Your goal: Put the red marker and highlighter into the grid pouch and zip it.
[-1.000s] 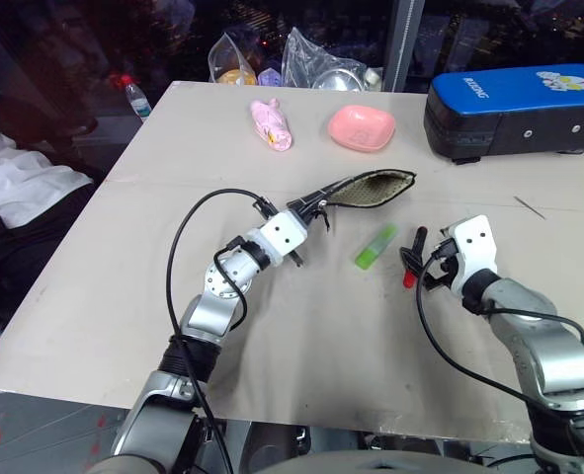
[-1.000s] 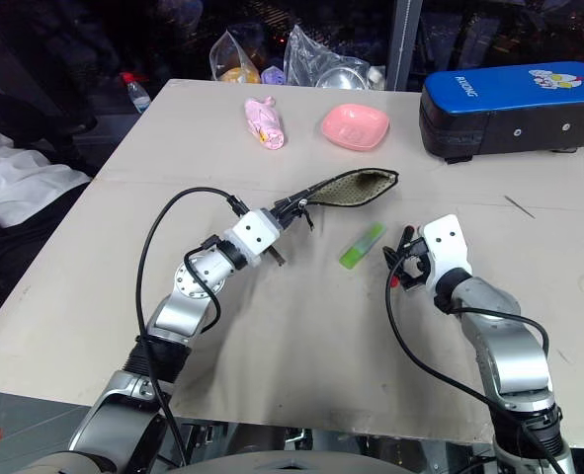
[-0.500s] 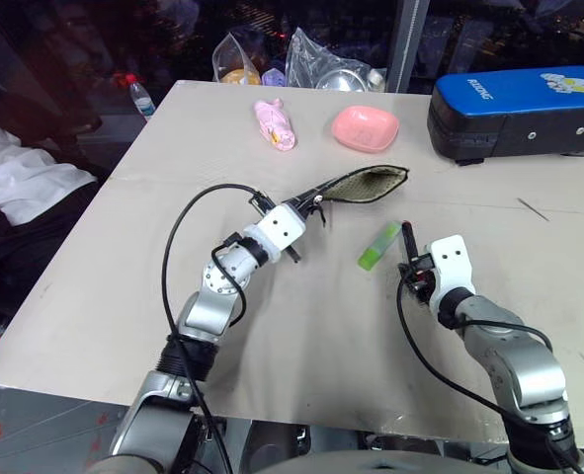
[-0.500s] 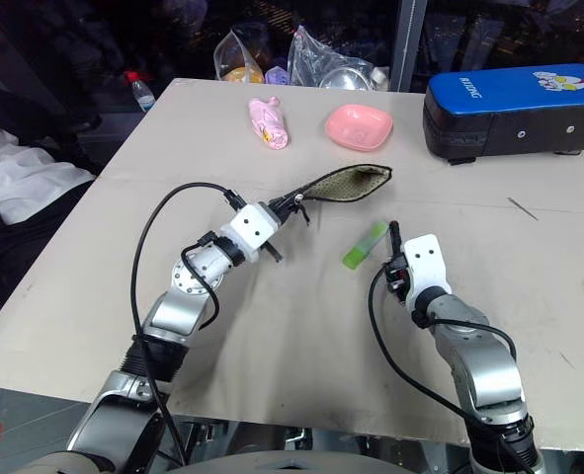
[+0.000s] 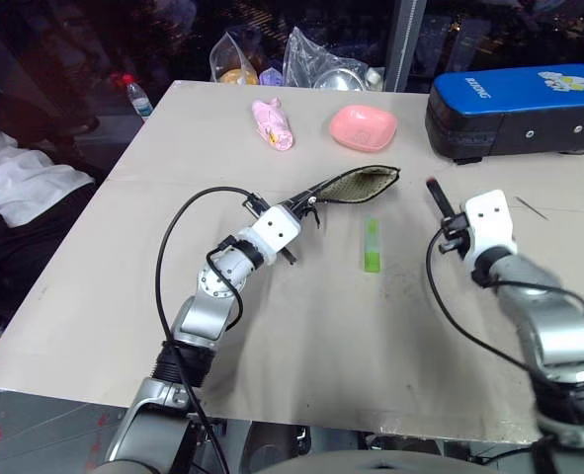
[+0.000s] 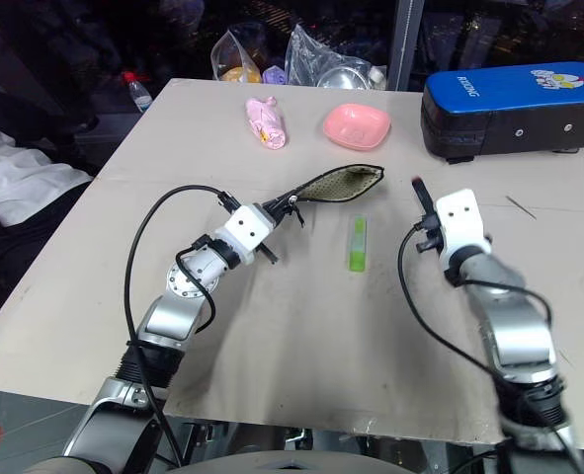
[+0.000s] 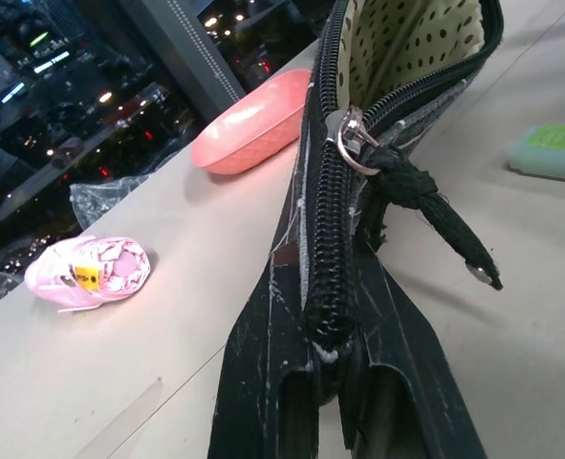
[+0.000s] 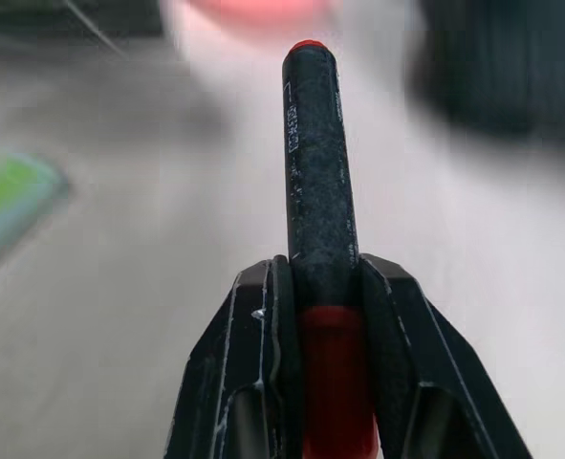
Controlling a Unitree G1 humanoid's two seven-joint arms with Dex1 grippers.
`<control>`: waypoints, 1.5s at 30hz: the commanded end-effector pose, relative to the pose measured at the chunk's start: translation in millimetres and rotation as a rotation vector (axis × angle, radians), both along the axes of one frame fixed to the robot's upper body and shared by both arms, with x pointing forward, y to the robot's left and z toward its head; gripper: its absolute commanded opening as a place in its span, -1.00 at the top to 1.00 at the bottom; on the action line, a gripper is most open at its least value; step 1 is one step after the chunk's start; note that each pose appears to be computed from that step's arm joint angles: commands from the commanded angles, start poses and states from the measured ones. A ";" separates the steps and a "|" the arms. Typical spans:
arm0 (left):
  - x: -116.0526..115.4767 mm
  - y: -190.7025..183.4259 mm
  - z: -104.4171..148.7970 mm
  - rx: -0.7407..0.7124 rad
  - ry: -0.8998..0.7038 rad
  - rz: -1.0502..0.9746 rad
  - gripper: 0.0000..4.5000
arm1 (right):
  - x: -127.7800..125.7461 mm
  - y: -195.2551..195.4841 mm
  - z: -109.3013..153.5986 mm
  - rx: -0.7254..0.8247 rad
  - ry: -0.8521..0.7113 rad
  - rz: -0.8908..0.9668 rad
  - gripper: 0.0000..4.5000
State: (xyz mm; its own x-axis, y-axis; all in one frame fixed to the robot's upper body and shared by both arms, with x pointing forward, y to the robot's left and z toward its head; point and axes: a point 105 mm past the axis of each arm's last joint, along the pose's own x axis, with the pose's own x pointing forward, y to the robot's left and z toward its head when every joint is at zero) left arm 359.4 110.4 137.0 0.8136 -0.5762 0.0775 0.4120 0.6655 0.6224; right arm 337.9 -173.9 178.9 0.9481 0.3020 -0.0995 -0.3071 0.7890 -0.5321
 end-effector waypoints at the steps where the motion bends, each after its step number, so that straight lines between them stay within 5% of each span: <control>1: -2.4 -8.9 15.7 -0.009 -0.058 -0.032 1.00 | -9.8 32.5 13.7 -0.233 -0.098 0.286 0.84; 10: -4.5 -19.6 12.8 0.018 -0.056 -0.074 1.00 | 2.8 55.8 11.4 -0.671 -0.211 0.526 0.84; 21: -6.5 -30.7 14.0 0.072 -0.070 -0.125 1.00 | 30.6 112.6 5.5 -0.895 -0.325 0.756 0.84; 26: -7.2 -30.3 13.7 0.070 -0.067 -0.123 1.00 | 41.0 127.4 -0.3 -0.881 -0.319 0.799 0.84; 35: -5.2 -17.4 10.9 0.029 -0.032 -0.065 1.00 | 57.9 114.8 30.8 -0.746 -0.342 0.655 -0.98; 44: -1.8 -7.8 11.3 0.000 -0.016 -0.020 1.00 | 31.8 91.9 44.0 -0.420 -0.215 0.567 -0.98; 45: 0.5 -4.0 11.8 -0.012 -0.012 0.000 1.00 | 20.9 91.3 31.7 -0.229 -0.112 0.526 -0.98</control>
